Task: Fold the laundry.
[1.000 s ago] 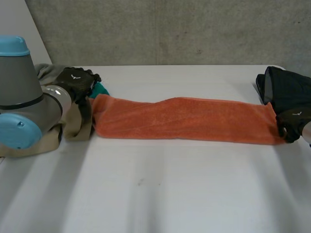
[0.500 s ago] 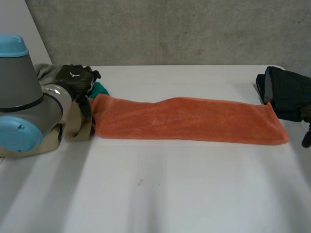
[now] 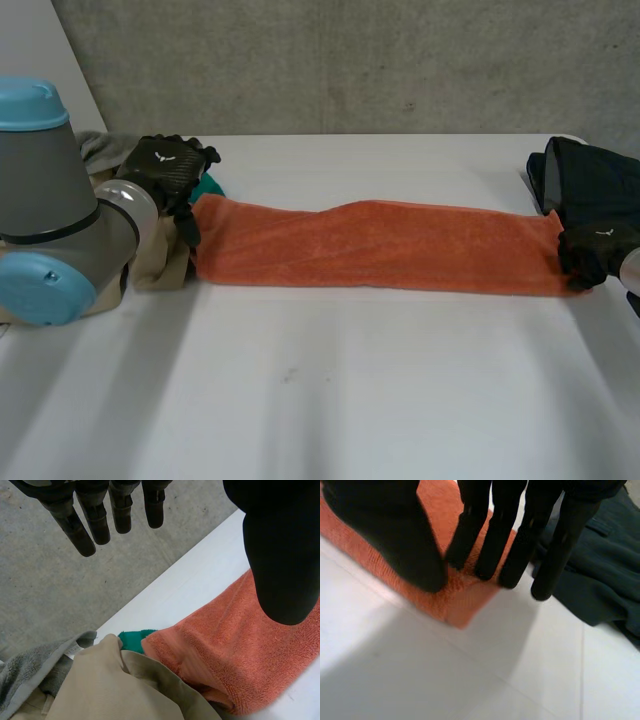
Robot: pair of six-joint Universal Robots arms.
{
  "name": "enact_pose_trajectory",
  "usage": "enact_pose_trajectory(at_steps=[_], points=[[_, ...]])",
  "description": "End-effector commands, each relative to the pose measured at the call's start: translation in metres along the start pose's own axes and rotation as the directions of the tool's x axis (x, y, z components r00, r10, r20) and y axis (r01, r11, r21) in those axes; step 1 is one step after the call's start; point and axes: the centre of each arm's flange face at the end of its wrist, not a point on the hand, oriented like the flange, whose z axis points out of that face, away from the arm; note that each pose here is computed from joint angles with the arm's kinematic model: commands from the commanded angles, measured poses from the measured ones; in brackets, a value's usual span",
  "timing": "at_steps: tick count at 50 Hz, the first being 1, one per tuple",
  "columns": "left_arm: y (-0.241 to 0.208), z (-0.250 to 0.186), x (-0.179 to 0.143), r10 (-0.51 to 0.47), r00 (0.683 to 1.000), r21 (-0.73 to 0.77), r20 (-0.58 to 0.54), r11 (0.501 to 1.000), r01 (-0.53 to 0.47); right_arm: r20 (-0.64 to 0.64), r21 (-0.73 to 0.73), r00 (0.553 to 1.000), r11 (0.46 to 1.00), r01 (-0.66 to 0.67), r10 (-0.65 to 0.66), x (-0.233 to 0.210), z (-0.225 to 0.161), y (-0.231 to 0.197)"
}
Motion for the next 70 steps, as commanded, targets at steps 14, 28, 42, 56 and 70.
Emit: enact_pose_trajectory(at_steps=[14,28,42,56,70], points=[[0.0,0.0,-0.003,-0.002,1.0,0.008,0.014,1.0,0.002,-0.26,-0.026,0.953,0.987,0.156,-0.157,0.113,-0.01,0.019],[-0.01,-0.01,-0.013,-0.006,0.999,0.033,0.037,0.999,0.005,-0.292,0.093,0.88,0.904,0.416,-0.375,0.05,-0.015,-0.069],[-0.017,-0.024,-0.011,-0.024,0.999,0.05,0.033,0.998,0.022,-0.053,0.718,0.673,0.44,0.54,-0.738,-0.234,-0.069,-0.107],[-0.01,-0.022,0.004,-0.013,1.0,0.04,0.0,0.999,0.013,-0.01,0.763,0.501,0.317,0.563,-0.865,-0.318,-0.089,-0.06],[-0.027,-0.019,0.046,0.016,1.0,0.094,-0.027,0.996,-0.013,0.156,0.409,0.967,0.904,0.124,-0.203,-0.199,-0.079,-0.106]])
